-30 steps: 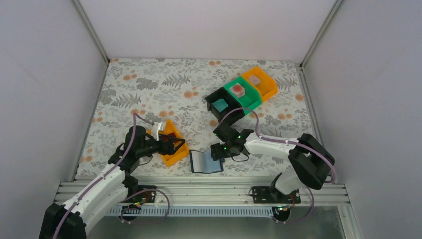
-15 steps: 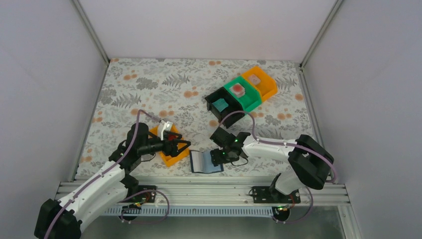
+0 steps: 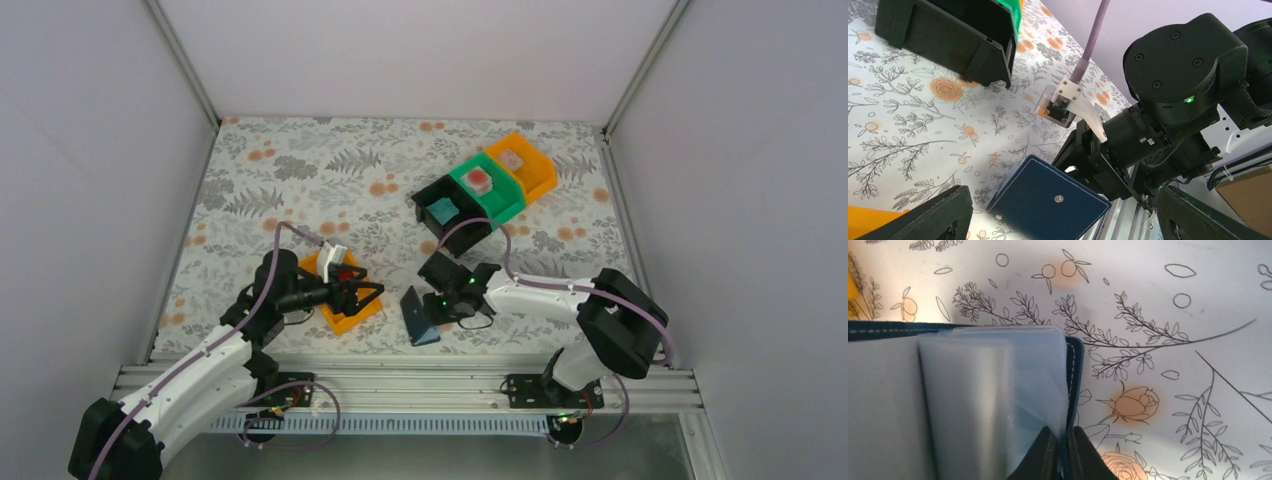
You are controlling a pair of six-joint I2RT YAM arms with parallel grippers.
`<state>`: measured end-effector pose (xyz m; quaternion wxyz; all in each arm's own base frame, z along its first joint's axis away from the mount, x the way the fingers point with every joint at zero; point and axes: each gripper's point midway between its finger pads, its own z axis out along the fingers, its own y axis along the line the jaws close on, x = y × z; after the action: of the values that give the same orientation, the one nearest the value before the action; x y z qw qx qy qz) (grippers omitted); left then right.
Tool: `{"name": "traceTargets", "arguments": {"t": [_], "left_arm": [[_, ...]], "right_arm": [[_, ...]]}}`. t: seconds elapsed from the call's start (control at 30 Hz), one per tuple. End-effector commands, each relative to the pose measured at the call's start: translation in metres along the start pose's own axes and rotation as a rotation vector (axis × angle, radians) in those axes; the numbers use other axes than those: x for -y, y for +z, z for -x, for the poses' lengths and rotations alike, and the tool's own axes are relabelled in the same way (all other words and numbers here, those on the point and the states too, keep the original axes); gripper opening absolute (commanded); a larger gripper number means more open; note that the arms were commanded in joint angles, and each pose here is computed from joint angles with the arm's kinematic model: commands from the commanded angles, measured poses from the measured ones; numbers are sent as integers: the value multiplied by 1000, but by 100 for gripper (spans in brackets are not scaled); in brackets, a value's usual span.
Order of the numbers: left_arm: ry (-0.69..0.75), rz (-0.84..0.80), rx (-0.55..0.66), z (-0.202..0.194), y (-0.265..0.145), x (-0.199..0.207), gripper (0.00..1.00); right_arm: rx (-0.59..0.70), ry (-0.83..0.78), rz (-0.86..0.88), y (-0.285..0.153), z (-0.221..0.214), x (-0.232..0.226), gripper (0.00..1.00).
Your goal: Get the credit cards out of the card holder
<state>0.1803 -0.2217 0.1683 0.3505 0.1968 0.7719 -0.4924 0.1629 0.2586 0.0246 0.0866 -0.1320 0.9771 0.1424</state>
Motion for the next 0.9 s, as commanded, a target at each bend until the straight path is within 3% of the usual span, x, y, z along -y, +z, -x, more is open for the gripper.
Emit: {"name": "traceTargets", "arguments": {"t": [0.0, 0.33, 0.5, 0.63, 0.77, 0.87], "left_arm": [[23, -13, 27, 3, 0, 2, 92], [64, -88, 37, 7, 1, 16, 100], [143, -150, 73, 30, 2, 33, 100], [216, -156, 108, 58, 6, 43, 100], [230, -85, 127, 77, 3, 28, 100], [314, -140, 160, 89, -4, 39, 100]], "right_arm": [[57, -9, -9, -11, 10, -4, 4], [329, -79, 90, -103, 79, -47, 4], [467, -91, 39, -147, 113, -53, 4], [551, -248, 149, -179, 131, -87, 4], [630, -389, 223, -213, 140, -109, 4], [652, -532, 293, -227, 134, -125, 4]]}}
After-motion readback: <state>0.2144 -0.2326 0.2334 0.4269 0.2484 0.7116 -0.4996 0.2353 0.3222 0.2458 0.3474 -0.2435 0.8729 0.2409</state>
